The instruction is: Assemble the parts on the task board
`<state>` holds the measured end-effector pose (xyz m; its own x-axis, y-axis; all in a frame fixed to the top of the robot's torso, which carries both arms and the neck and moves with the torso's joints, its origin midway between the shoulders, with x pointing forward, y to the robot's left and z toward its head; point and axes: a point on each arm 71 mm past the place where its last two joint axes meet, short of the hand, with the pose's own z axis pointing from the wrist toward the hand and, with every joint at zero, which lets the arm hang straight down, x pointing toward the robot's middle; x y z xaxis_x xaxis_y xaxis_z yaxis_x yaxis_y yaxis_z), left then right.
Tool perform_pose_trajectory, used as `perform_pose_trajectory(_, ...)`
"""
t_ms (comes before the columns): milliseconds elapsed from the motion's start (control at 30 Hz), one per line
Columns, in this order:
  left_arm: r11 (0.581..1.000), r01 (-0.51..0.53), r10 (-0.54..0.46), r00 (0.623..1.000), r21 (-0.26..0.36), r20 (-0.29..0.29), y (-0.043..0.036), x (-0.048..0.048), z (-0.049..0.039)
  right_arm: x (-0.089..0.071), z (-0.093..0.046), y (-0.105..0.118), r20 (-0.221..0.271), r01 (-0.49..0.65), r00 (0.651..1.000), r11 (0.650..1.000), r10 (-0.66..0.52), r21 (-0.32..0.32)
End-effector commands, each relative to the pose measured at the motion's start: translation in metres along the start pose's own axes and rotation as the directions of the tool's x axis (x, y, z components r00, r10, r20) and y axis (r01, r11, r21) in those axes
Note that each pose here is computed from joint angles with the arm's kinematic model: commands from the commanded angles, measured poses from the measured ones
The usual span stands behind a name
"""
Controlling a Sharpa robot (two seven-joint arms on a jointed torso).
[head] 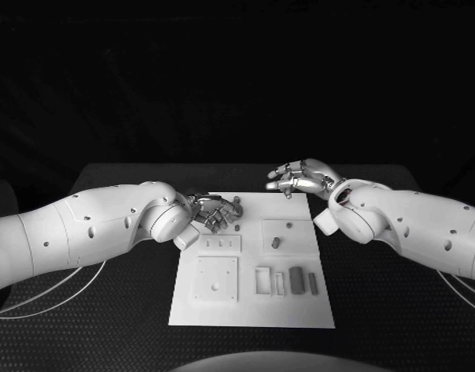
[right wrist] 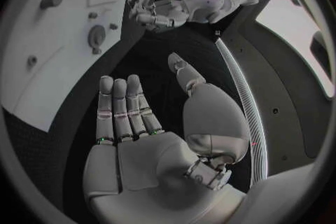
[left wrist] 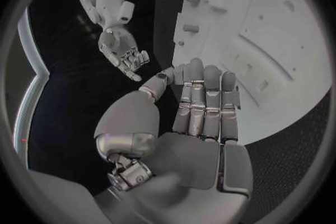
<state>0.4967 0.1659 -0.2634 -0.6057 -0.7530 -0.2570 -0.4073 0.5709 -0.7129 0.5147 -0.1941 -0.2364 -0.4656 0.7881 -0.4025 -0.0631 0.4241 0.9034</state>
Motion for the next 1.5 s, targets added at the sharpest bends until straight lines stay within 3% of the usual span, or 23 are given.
perform_pose_trajectory(33, 0.991, -0.134, 0.134, 0.990, 0.002, 0.052, -0.0017, -0.0071, 0.0000, -0.022, 0.005, 0.006, 0.040, -0.049, 0.998, 0.998, 0.051, -0.028)
perform_pose_trajectory(133, 0.976, -0.220, 0.219, 0.971, -0.001, 0.099, -0.0025, -0.0129, -0.0006, -0.047, 0.013, 0.015, 0.088, -0.040, 0.995, 0.998, 0.044, -0.040)
perform_pose_trajectory(300, 0.964, -0.263, 0.264, 0.956, -0.029, 0.126, -0.0028, -0.0180, -0.0012, -0.082, 0.023, 0.028, 0.156, -0.012, 0.987, 0.998, 0.021, -0.056)
perform_pose_trajectory(500, 0.946, -0.307, 0.317, 0.943, -0.105, 0.098, -0.0010, -0.0161, -0.0004, -0.105, 0.033, 0.031, 0.211, 0.033, 0.977, 0.999, -0.024, -0.041)
perform_pose_trajectory(733, 0.918, -0.360, 0.382, 0.916, -0.166, 0.124, -0.0019, -0.0174, -0.0024, -0.112, 0.036, 0.033, 0.223, 0.064, 0.973, 0.997, -0.054, -0.035)
perform_pose_trajectory(967, 0.893, -0.408, 0.429, 0.899, -0.189, 0.089, 0.0008, -0.0112, -0.0010, -0.117, 0.041, 0.034, 0.240, 0.075, 0.968, 0.997, -0.067, -0.024)
perform_pose_trajectory(1500, 0.857, -0.475, 0.499, 0.862, -0.203, 0.089, -0.0073, -0.0017, 0.0041, -0.117, 0.047, 0.034, 0.236, 0.073, 0.969, 0.997, -0.069, -0.008)
